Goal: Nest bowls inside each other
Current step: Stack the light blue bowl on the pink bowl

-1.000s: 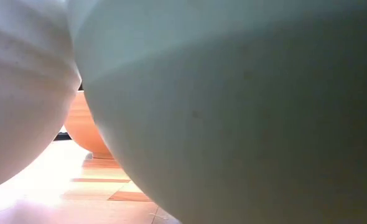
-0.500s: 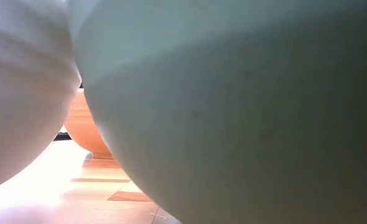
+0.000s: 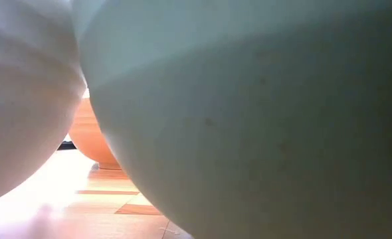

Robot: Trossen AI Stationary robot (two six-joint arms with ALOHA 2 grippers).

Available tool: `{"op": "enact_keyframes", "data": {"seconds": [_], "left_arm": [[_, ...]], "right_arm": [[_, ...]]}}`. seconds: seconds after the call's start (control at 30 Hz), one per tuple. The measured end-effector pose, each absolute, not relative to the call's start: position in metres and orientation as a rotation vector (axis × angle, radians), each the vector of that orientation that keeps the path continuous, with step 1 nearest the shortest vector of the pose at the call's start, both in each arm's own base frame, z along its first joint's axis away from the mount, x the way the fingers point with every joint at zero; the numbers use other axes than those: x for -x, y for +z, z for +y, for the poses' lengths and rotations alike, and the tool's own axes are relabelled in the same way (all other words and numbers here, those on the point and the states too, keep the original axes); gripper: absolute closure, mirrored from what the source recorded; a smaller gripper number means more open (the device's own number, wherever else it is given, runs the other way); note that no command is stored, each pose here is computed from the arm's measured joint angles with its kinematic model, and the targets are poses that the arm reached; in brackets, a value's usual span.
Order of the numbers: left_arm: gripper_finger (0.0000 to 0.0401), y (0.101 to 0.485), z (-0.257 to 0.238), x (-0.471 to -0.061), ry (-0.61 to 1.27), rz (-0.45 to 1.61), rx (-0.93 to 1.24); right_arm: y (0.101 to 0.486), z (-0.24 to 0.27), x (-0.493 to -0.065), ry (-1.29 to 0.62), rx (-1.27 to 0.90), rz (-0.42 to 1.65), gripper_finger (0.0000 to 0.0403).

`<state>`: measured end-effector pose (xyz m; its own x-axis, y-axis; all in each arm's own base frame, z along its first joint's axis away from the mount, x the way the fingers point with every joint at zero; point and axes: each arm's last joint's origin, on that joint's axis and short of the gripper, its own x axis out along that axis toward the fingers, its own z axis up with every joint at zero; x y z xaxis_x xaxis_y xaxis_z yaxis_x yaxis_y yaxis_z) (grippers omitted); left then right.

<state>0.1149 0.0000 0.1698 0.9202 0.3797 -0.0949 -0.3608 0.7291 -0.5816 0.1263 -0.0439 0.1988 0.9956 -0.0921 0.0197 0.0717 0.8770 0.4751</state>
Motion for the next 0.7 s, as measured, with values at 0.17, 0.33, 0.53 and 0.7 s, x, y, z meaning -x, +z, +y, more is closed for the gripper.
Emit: {"op": "enact_keyframes", "data": {"seconds": [0.17, 0.33, 0.53, 0.7], "left_arm": [[0.0257, 0.21, -0.006, -0.112, 0.184, 0.228, 0.511], [0.0257, 0.256, -0.006, -0.102, 0.187, 0.504, 0.4], [0.0257, 0.316, -0.005, -0.104, 0.145, 0.57, 0.099], [0.0257, 0.34, -0.003, -0.112, 0.173, 0.564, -0.18]], "right_arm": [[0.252, -0.051, -0.135, -0.216, -0.261, 0.344, 0.0143], [0.291, -0.07, -0.147, -0.367, -0.143, 0.617, 0.0143], [0.333, -0.09, -0.175, -0.419, -0.239, 0.548, 0.0143], [0.356, -0.097, -0.193, -0.462, -0.451, 0.393, 0.0143]]}}
